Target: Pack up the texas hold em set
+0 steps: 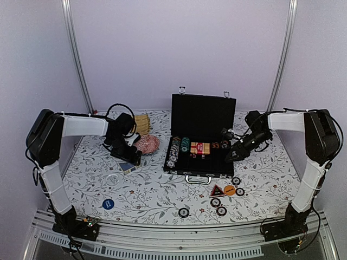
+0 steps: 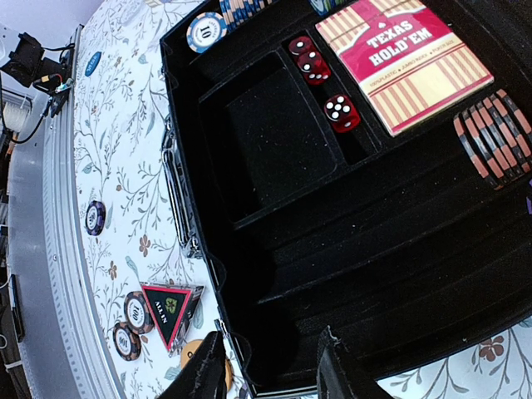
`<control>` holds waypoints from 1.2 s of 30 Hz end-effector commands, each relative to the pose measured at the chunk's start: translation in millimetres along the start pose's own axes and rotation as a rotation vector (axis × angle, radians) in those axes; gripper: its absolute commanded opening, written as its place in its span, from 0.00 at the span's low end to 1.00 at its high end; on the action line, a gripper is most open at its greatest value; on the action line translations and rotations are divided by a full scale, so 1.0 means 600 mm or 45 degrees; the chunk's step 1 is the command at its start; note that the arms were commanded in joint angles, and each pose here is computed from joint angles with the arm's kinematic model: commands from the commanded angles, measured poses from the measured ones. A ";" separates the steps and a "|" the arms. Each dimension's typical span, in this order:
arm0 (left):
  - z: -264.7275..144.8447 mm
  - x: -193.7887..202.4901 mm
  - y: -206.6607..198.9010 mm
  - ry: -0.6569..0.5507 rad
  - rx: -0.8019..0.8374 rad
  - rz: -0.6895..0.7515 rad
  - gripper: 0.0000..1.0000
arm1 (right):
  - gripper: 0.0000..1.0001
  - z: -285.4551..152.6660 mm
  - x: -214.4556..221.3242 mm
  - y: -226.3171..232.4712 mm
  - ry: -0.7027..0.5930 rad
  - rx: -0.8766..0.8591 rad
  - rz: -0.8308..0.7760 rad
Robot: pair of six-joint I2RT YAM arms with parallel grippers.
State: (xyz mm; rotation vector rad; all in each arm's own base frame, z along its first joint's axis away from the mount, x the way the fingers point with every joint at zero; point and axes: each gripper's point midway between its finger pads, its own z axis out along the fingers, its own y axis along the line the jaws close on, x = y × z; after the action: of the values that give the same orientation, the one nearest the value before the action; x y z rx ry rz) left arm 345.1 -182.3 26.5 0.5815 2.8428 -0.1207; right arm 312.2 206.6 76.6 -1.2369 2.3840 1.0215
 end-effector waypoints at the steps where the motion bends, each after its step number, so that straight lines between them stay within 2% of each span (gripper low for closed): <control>1: -0.022 -0.004 -0.012 -0.027 0.021 0.109 0.95 | 0.39 0.008 0.006 0.008 0.014 -0.032 0.001; 5: -0.043 -0.026 -0.006 -0.134 0.025 0.133 0.97 | 0.39 0.009 0.007 0.010 0.020 -0.037 -0.001; 8: -0.054 -0.027 -0.012 -0.175 0.115 0.143 0.97 | 0.39 0.010 0.007 0.011 0.021 -0.040 -0.004; 13: -0.030 0.001 -0.032 -0.108 0.223 0.154 0.97 | 0.39 0.011 0.008 0.012 0.025 -0.043 -0.007; 21: 0.015 0.034 -0.032 -0.006 0.069 0.235 0.97 | 0.40 0.012 0.010 0.014 0.030 -0.051 -0.009; 27: 0.013 0.054 -0.063 0.039 0.095 0.276 0.93 | 0.39 0.014 0.011 0.014 0.036 -0.055 -0.008; 32: 0.000 0.072 -0.107 0.087 0.216 0.278 0.87 | 0.40 0.018 0.015 0.013 0.046 -0.060 -0.002; 36: -0.024 0.059 -0.119 0.046 0.181 0.293 0.84 | 0.39 0.021 0.015 0.015 0.050 -0.065 -0.004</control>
State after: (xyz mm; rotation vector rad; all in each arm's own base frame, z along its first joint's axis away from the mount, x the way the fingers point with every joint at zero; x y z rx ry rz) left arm 305.8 -221.2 27.3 0.9052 2.7480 -0.2318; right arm 305.8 210.0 73.9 -1.2725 2.3838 1.0348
